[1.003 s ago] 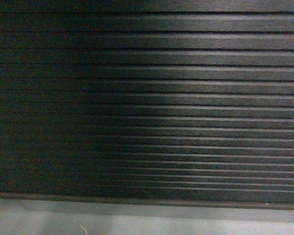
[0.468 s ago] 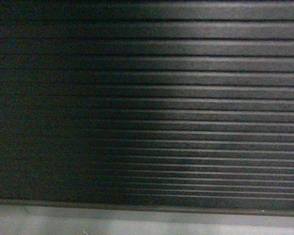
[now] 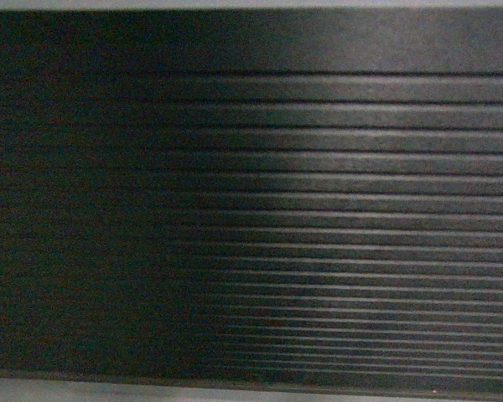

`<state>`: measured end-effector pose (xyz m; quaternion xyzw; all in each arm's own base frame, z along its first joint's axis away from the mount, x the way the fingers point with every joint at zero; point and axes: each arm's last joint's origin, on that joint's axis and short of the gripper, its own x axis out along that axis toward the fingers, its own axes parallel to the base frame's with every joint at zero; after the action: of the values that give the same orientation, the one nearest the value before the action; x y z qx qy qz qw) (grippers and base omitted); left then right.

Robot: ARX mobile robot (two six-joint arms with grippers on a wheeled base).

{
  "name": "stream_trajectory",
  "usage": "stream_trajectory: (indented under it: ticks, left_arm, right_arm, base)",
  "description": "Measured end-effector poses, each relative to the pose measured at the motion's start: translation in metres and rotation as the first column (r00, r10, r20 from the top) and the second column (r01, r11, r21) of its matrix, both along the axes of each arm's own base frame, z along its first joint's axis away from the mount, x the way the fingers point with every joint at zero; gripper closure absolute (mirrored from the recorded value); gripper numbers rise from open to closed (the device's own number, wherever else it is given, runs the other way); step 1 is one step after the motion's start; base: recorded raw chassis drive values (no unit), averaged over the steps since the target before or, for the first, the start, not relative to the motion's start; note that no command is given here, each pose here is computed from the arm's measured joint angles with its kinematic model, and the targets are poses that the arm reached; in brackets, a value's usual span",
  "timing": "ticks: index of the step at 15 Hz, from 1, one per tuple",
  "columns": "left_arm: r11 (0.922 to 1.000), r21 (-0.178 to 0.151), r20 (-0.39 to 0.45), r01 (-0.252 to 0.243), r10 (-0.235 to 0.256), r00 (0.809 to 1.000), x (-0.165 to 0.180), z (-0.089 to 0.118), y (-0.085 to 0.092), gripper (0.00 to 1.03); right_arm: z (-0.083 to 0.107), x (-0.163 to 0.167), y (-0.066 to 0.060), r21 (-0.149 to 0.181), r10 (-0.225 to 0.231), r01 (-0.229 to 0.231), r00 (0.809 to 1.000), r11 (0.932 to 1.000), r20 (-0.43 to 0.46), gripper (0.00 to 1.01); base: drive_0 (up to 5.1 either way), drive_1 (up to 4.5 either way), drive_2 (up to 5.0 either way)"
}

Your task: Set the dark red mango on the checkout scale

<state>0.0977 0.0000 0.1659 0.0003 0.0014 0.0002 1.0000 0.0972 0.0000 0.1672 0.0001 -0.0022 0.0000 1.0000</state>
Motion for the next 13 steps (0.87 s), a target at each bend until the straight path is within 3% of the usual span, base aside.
stream_trajectory:
  ticks: [13]
  left_arm:
    - [1.0000, 0.000, 0.000, 0.000, 0.000, 1.000, 0.0000, 0.0000, 0.0000, 0.05]
  right_arm:
    - [0.0000, 0.0000, 0.0000, 0.000, 0.001, -0.001, 1.000, 1.0000, 0.000, 0.03]
  base:
    - [0.0, 0.00, 0.0]
